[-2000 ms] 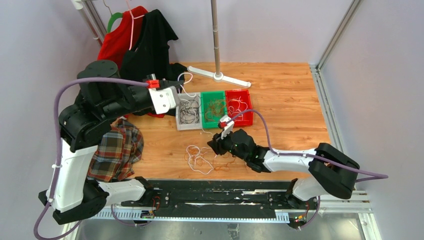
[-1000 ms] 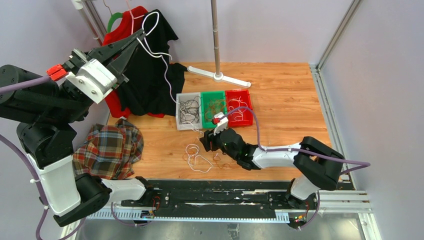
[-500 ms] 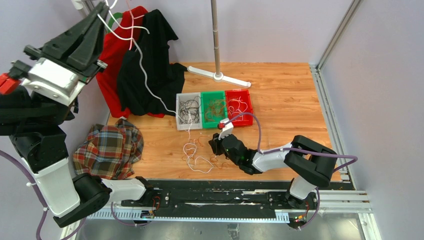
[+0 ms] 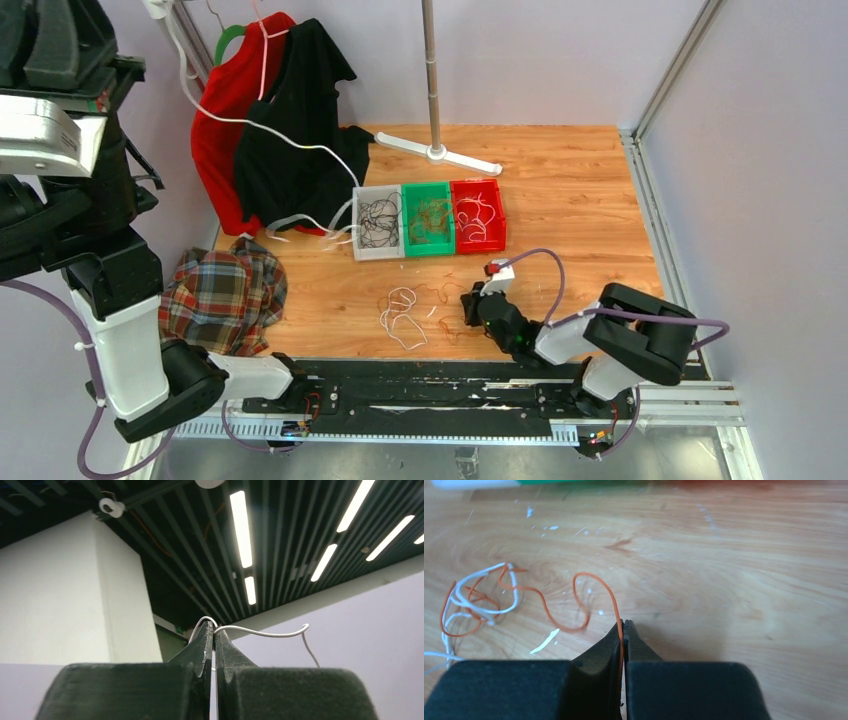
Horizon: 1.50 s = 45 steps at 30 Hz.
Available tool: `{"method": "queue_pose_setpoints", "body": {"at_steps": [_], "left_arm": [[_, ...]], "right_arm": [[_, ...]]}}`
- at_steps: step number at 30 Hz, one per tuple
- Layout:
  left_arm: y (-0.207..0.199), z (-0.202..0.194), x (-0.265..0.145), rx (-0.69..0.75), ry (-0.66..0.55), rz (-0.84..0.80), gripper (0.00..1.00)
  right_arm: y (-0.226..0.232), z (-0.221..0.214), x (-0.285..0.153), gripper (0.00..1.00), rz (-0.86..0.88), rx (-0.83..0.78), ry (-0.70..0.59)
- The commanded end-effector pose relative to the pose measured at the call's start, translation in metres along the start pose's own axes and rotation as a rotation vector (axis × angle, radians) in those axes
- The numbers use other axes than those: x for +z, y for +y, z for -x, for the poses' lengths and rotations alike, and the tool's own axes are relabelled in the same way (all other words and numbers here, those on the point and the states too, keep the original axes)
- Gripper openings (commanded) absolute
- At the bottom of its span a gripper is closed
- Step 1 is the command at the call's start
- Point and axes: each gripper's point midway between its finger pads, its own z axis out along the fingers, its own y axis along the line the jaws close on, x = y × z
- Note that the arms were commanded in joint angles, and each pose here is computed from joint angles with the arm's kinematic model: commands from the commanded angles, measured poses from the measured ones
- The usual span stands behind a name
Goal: Untangle the cables
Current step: Untie the cable.
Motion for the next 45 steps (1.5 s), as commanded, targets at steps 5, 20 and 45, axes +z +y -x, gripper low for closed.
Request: {"method": "queue_pose_setpoints", "body": {"at_steps": [5,20,45], "left_arm": [[0.040,0.019,0.005,0.018,-0.076,0.186,0.00],[-0.136,-0.038,-0.048,-0.260,0.042,-0.437,0.00],[-0.376,-0.127,-0.053,-0.318,0.132,-0.828,0.01]], "right_arm": [[-0.052,0.044,-0.024,0.01,-0.256,0.105,-0.136],[0.062,0.179,-0.073,0.62,0.216,-0.131,-0.302],[-0.020,0.270,-0.018,0.44,-0.170,0.107,-0.418]]}}
